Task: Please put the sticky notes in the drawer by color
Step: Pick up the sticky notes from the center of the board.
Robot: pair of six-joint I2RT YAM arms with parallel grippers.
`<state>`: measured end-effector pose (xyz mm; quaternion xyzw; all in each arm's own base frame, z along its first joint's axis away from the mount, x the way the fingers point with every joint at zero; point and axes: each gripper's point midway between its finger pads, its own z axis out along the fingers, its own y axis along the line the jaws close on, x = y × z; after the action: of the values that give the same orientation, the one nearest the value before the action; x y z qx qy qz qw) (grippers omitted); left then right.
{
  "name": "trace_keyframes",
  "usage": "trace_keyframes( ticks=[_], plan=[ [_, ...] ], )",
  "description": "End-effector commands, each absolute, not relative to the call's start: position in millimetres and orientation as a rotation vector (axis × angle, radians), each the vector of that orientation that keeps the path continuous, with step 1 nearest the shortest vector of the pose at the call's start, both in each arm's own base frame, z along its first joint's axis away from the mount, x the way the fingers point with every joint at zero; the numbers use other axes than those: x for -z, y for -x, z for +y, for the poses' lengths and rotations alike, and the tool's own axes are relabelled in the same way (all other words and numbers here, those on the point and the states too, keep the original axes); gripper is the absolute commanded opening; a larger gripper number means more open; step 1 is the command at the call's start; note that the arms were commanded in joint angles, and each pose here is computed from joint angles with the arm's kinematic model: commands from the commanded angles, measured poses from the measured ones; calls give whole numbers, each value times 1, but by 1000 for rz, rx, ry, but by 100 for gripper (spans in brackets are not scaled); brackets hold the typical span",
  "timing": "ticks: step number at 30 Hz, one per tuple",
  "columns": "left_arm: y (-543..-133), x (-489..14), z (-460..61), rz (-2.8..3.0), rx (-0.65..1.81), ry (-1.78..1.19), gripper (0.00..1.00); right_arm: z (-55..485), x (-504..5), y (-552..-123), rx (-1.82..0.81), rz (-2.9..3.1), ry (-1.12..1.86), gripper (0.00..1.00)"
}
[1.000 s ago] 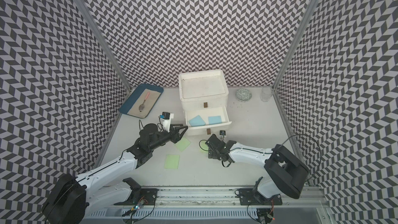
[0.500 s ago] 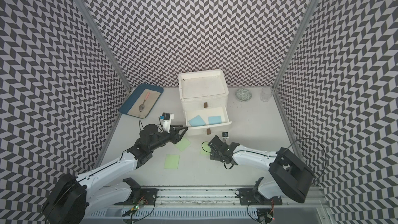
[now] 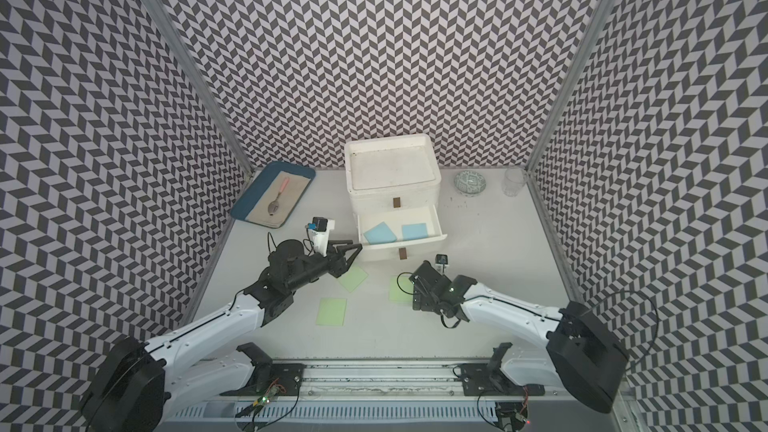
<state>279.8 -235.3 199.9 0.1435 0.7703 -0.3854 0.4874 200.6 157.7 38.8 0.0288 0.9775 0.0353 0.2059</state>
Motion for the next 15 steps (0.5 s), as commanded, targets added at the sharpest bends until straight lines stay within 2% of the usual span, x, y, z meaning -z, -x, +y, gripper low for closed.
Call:
trace_keyframes(
  ticks=[1,11,13,15],
  plan=[
    [-277,-202,-235,1862,935,-363,49,160,-33,-205,-74,2735,-35,99],
    [-277,-201,-234,1865,925,-359,49,169,-8,-200,-71,2804,64,99],
    [-278,-201,-234,1866,924,-358,49,166,-7,-198,-59,2807,61,97],
    [-278,-200,-234,1868,925,-359,49,166,-8,-196,-72,2806,59,89]
  ],
)
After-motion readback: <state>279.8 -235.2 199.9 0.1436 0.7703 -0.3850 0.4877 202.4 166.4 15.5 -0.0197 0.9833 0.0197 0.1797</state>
